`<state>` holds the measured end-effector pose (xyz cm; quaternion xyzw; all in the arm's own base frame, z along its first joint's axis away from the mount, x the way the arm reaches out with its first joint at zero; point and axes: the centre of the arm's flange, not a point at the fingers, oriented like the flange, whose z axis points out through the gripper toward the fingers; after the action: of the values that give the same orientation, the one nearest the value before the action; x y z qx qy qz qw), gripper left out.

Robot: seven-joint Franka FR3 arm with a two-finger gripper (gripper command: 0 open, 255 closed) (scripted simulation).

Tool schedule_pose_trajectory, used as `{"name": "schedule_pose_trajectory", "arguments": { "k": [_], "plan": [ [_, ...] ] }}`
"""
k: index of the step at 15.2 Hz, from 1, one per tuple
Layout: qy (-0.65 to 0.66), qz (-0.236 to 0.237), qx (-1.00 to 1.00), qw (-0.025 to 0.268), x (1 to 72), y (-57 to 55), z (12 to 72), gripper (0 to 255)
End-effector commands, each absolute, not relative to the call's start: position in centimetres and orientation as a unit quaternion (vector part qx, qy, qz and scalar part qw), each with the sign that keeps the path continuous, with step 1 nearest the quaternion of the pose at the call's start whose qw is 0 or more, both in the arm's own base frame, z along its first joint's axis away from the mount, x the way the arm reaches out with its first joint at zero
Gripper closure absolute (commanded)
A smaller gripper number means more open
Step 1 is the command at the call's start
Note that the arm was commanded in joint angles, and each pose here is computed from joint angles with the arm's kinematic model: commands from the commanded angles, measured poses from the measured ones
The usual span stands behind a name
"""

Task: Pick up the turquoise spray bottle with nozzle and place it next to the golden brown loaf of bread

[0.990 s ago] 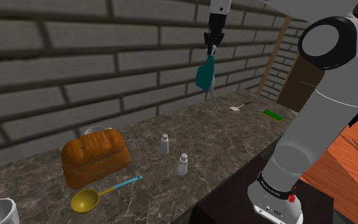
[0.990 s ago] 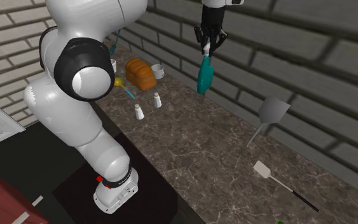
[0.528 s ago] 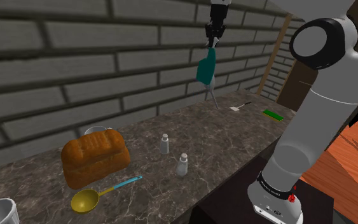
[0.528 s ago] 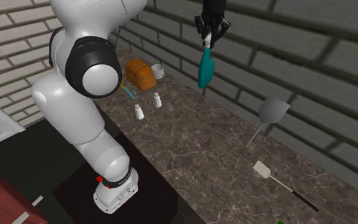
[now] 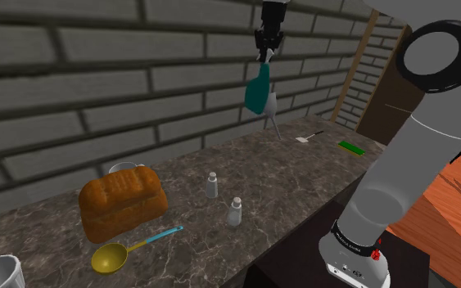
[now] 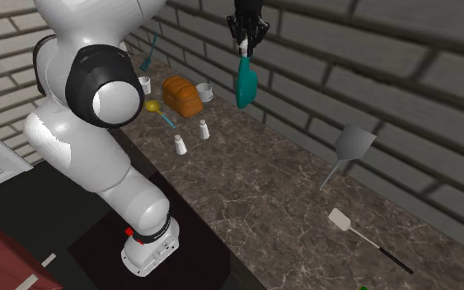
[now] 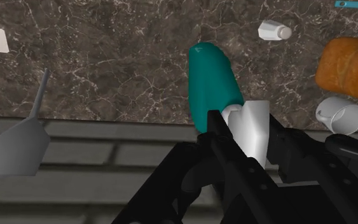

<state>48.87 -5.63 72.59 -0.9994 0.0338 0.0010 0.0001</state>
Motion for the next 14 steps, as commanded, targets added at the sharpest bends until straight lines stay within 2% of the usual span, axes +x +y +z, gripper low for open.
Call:
{"name": "schedule_pose_trajectory", "arguments": {
  "k": [1, 14],
  "plan": [
    [0.035, 0.001, -0.999, 0.000, 48.4, -3.2, 72.1, 255],
    [0.035, 0.001, -0.999, 0.000, 45.3, 13.5, 70.1, 255]
  ]
}}
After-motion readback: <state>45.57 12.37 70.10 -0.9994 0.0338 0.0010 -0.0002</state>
